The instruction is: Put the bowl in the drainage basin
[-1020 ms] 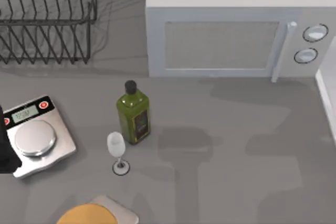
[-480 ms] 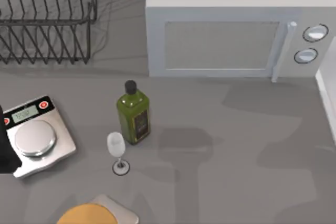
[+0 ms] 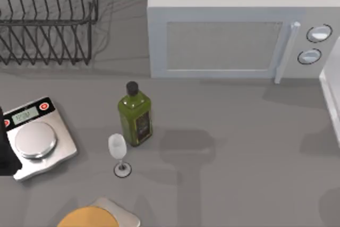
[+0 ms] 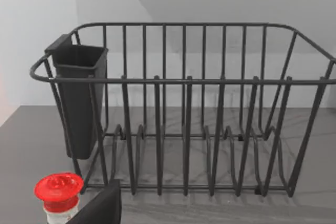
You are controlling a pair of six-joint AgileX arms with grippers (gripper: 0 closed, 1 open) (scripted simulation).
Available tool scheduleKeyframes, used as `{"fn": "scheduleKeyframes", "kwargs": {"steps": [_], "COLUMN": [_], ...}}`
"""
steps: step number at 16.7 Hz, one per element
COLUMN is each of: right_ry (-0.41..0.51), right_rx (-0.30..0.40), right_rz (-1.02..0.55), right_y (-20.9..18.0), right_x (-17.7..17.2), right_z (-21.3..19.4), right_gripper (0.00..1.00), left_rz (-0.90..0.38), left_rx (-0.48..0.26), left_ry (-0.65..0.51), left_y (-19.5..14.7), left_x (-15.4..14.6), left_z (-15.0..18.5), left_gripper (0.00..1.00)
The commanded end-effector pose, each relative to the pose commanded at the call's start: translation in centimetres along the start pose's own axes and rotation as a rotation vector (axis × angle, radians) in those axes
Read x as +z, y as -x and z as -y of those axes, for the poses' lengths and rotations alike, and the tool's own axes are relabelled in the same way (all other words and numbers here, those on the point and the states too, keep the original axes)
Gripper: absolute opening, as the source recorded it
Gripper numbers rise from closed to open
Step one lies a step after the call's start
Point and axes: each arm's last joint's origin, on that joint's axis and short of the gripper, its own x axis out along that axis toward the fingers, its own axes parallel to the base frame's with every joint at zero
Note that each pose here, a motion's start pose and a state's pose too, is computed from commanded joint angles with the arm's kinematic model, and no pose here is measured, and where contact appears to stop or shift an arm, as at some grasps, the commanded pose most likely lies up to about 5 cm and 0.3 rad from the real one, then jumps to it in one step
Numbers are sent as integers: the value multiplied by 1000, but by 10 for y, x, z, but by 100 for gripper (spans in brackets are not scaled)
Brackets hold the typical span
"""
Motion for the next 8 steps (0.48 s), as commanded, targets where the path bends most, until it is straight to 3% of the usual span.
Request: {"fn": "scheduleKeyframes", "kwargs": {"steps": [8], "right_ry": [10], "right_rx": [0], "right_rz": [16], "right_y": [11], "right_x": [-83], "right_z": [-8], "right_gripper": [0], "left_rz": [0], "left_rx": [0], "left_ry": [0], "left_y": [0], "left_x": [0], "left_z": [0], "left_gripper": [100]}}
